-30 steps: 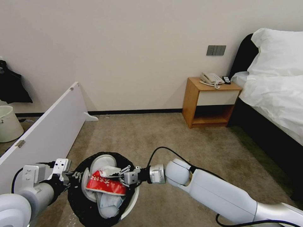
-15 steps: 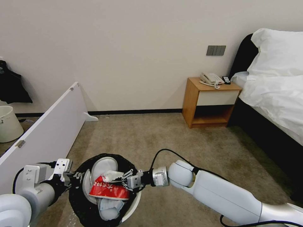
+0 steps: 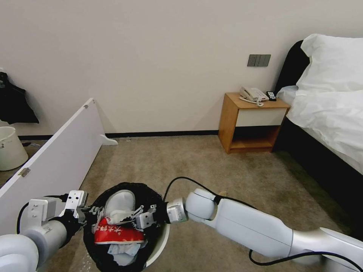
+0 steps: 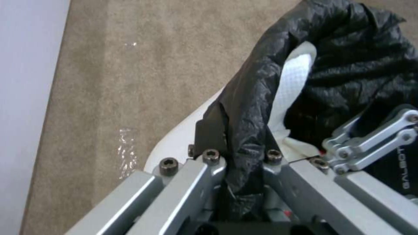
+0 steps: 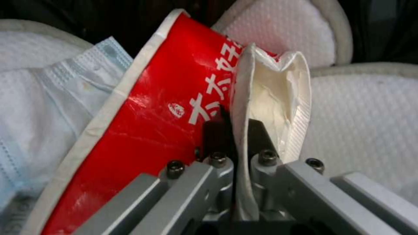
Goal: Pick up the trash bin, then pick up the garbage from the floor and place it into the trash bin.
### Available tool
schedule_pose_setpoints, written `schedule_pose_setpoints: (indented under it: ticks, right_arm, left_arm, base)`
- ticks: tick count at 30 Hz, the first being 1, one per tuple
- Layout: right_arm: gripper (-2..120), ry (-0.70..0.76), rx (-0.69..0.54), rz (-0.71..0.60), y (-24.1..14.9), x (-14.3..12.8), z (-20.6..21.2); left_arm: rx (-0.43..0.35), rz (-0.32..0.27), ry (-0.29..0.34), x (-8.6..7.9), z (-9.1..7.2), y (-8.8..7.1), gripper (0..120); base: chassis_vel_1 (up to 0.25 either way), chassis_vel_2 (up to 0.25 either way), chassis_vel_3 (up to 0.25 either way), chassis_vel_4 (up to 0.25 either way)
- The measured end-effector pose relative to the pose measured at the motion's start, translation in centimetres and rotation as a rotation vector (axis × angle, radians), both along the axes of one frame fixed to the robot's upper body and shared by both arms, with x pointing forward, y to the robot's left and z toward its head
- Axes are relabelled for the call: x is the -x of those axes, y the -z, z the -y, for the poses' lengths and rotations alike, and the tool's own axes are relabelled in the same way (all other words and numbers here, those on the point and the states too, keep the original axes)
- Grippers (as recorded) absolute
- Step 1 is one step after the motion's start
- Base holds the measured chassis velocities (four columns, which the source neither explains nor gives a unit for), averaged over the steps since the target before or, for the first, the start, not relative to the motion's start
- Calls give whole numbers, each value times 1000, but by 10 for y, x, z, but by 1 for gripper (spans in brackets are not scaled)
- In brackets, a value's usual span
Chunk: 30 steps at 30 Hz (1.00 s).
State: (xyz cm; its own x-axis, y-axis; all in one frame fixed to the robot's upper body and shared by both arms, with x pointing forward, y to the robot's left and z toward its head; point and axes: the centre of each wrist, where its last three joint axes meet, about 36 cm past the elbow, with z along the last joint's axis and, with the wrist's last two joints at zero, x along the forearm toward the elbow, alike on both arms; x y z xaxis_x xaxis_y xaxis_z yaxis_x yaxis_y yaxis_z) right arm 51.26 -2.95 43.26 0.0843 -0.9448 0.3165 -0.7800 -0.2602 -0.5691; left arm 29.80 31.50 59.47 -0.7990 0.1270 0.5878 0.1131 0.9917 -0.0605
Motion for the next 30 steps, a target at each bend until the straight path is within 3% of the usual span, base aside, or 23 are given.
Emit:
schedule_pose_setpoints:
  ticks: [15, 22, 30]
  right_arm:
    - [0, -85, 43, 3, -35, -1, -21]
    - [0, -79, 54, -17, -31, -2, -16]
    - [29, -54, 38, -39, -31, -3, -2]
  left_arm:
    - [9, -2, 12, -1, -1, 1, 1]
    - [14, -4, 14, -1, -1, 1, 1]
    - [21, -10, 16, -1, -2, 2, 1]
  base:
    - [0, 0, 0, 0]
    - [0, 0, 0, 0]
    - [0, 0, 0, 0]
